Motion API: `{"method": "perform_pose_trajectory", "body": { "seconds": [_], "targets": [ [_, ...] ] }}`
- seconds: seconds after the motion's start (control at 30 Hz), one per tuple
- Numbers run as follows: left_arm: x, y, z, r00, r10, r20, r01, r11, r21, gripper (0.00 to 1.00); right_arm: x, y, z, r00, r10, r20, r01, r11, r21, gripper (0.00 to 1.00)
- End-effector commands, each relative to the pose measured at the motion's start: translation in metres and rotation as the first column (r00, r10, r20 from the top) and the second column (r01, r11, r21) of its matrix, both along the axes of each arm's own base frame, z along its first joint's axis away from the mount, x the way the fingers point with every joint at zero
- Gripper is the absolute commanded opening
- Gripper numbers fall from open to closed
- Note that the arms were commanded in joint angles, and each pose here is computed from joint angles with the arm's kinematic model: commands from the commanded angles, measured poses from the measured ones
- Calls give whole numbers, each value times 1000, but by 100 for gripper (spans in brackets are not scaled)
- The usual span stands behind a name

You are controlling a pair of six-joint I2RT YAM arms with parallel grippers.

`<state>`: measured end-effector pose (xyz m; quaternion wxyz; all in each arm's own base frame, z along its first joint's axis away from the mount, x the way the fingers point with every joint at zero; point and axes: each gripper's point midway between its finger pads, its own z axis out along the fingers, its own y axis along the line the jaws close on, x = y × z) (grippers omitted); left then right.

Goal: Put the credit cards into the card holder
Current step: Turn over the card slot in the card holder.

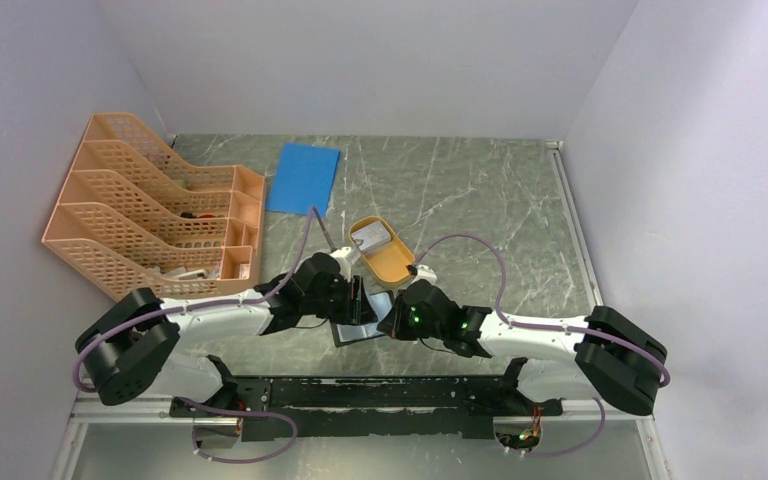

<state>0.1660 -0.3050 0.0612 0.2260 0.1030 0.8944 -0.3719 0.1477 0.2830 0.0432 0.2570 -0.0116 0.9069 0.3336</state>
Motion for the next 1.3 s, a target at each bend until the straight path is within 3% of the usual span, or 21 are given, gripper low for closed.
{"method": "perform_pose_trajectory", "body": {
  "seconds": [0.0,0.33,0.5,0.97,1.17,1.27],
  "targets": [
    [-7,-14,5,998,-55,-4,55,995,-79,47,5,10,13,999,3,36,-5,999,40,0],
    [-7,-16,-1,998,-55,-19,53,995,-86,27,5,10,16,999,1,42,-3,999,52,0],
    [-6,-14,-5,999,-39,-24,37,997,-71,24,5,9,16,999,1,41,-4,999,54,0],
    [-4,-14,-7,999,-29,-25,27,998,-65,5,3,10,18,999,12,44,-14,998,63,0],
    [-1,-7,-11,1000,3,-16,-3,1000,-29,5,4,6,17,999,2,46,-4,999,52,0],
    [0,-2,-14,1000,14,-14,-14,1000,-4,5,4,2,17,999,-10,47,8,999,38,14]
  ]
}}
